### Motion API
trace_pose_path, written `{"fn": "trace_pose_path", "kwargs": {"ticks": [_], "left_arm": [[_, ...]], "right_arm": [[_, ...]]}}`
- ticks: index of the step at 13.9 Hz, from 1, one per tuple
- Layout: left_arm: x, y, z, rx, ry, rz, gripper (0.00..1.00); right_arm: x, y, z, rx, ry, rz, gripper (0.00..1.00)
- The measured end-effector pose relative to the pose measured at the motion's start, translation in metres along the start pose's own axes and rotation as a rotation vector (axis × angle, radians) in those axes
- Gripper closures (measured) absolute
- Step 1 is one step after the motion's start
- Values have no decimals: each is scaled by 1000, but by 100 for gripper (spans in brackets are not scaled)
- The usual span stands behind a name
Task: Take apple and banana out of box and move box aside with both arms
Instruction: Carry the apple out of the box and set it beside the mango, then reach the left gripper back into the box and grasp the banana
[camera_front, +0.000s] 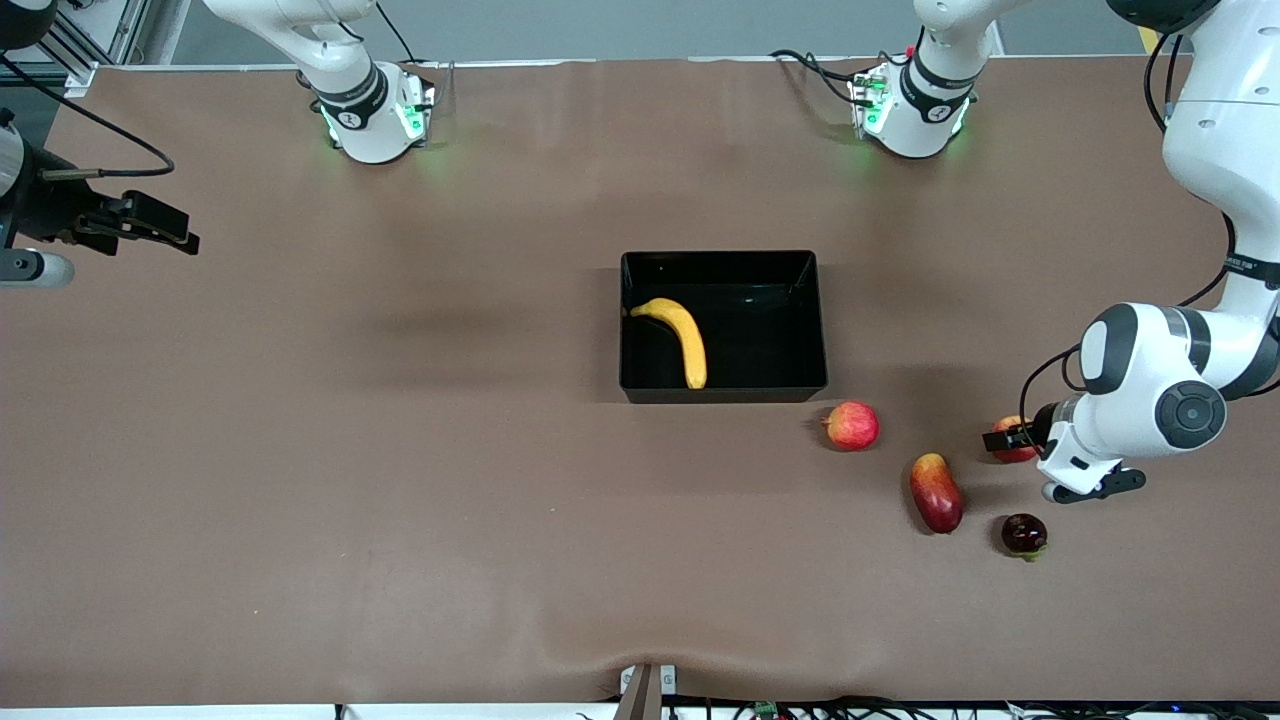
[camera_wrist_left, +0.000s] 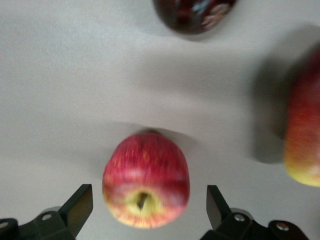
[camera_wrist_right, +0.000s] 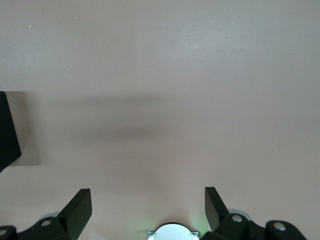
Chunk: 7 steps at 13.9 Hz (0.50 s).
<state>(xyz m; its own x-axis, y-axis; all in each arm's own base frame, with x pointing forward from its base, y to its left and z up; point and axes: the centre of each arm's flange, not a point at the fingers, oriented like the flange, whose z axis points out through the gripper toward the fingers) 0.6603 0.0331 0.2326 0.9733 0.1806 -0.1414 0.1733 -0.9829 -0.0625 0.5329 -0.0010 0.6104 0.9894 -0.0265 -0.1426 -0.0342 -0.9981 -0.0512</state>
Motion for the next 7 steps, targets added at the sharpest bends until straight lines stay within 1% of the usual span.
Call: {"fn": "trace_pose_path", "kwargs": {"ticks": [3, 5, 7], "left_arm": [[-20, 52, -55, 0, 3, 60, 0], [-45, 106, -94, -9, 10, 55, 0], [-78, 168, -115, -35, 18, 46, 0]], "right_arm": [[0, 0, 1, 0, -2, 0, 0], [0, 0, 1, 0, -3, 0, 0], [0, 0, 1, 0, -3, 0, 0]]}}
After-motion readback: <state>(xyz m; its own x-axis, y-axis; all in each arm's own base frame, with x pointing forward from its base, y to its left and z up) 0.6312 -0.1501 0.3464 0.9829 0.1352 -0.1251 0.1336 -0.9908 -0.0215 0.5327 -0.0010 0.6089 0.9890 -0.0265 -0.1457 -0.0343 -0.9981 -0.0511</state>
